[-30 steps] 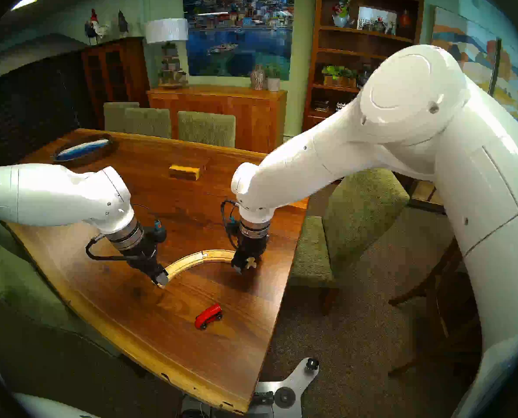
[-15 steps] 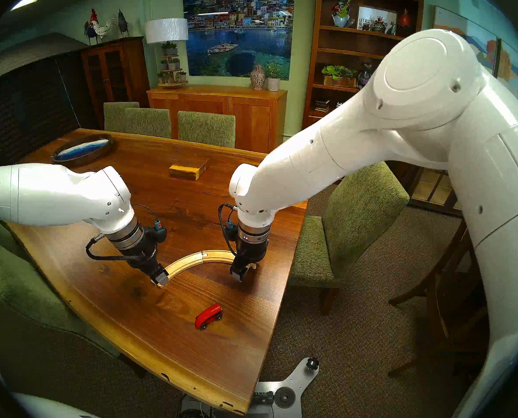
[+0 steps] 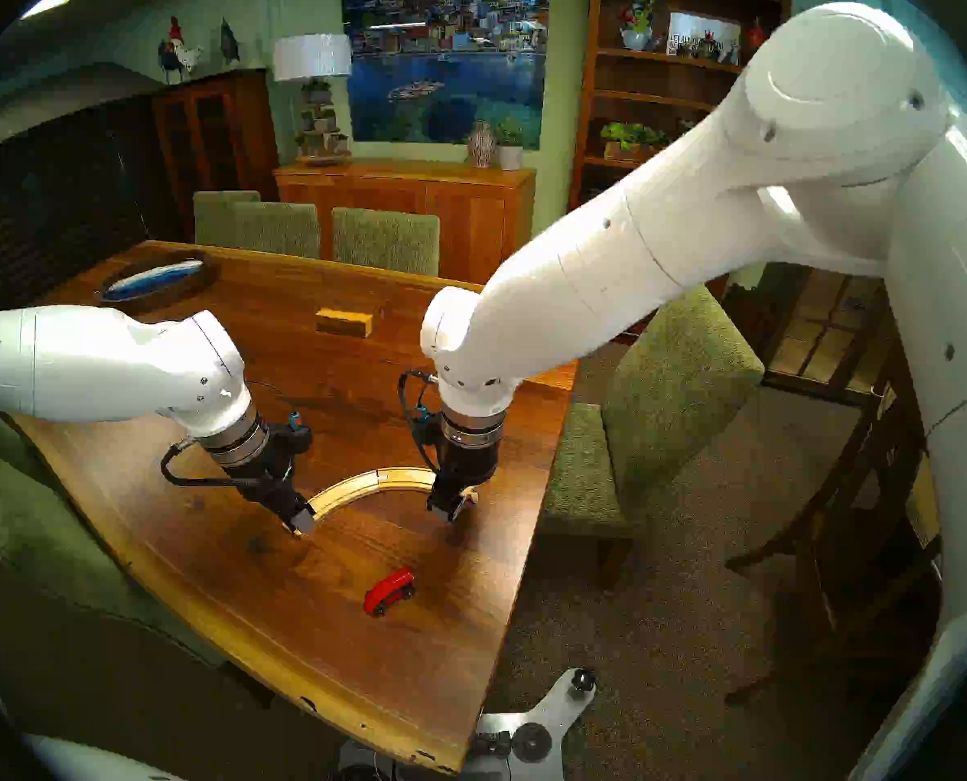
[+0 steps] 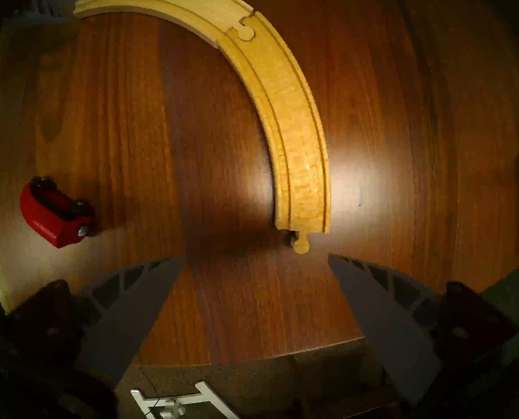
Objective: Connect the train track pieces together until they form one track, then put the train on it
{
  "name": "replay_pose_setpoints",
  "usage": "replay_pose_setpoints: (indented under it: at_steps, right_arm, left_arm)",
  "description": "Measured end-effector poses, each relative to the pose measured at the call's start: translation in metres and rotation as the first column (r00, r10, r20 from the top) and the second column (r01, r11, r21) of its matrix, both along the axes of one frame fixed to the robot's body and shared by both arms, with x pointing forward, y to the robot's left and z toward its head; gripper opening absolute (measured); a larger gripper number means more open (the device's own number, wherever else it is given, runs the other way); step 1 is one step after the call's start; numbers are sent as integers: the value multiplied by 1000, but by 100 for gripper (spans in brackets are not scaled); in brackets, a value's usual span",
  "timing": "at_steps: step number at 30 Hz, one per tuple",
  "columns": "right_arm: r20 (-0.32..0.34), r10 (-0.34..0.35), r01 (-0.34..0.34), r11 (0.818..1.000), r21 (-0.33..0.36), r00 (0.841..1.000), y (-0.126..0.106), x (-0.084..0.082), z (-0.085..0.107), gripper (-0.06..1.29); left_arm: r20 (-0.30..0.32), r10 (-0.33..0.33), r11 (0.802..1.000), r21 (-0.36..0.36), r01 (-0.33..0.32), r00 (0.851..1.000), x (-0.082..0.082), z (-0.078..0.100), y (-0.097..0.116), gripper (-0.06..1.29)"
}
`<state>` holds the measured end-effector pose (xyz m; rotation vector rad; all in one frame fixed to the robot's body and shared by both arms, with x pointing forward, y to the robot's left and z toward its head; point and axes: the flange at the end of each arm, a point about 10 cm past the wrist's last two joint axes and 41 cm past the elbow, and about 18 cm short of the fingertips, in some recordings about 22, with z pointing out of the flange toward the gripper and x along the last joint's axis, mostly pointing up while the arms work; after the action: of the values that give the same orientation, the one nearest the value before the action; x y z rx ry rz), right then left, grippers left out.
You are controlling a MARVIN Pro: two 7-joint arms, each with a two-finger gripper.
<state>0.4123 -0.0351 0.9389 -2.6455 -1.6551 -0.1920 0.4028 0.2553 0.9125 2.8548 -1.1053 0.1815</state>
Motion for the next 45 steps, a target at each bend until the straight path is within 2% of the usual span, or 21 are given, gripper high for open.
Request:
replay_pose_setpoints:
  at_steps: [4, 14, 31, 37, 45]
  right_arm:
    - [11, 47, -47, 999, 12, 999, 6, -13, 11, 119]
    - [35, 137, -138, 989, 44, 990, 24, -33, 30, 119]
    - [-12, 240, -238, 968, 79, 971, 40, -73, 39, 119]
    - [-4, 255, -254, 964, 74, 967, 45, -75, 41, 119]
    - [13, 289, -289, 957, 30, 957, 56, -77, 37, 119]
  left_arm:
    - [0, 0, 1000, 0, 0, 1000, 0, 0, 0, 123]
    - [0, 0, 1000, 0, 0, 1000, 0, 0, 0, 123]
    - [1, -1, 1000, 0, 1, 1000, 0, 0, 0, 123]
    - [1, 0, 1000, 0, 0, 1000, 0, 0, 0, 123]
    - [2, 0, 1000, 1, 0, 1000, 0, 0, 0, 123]
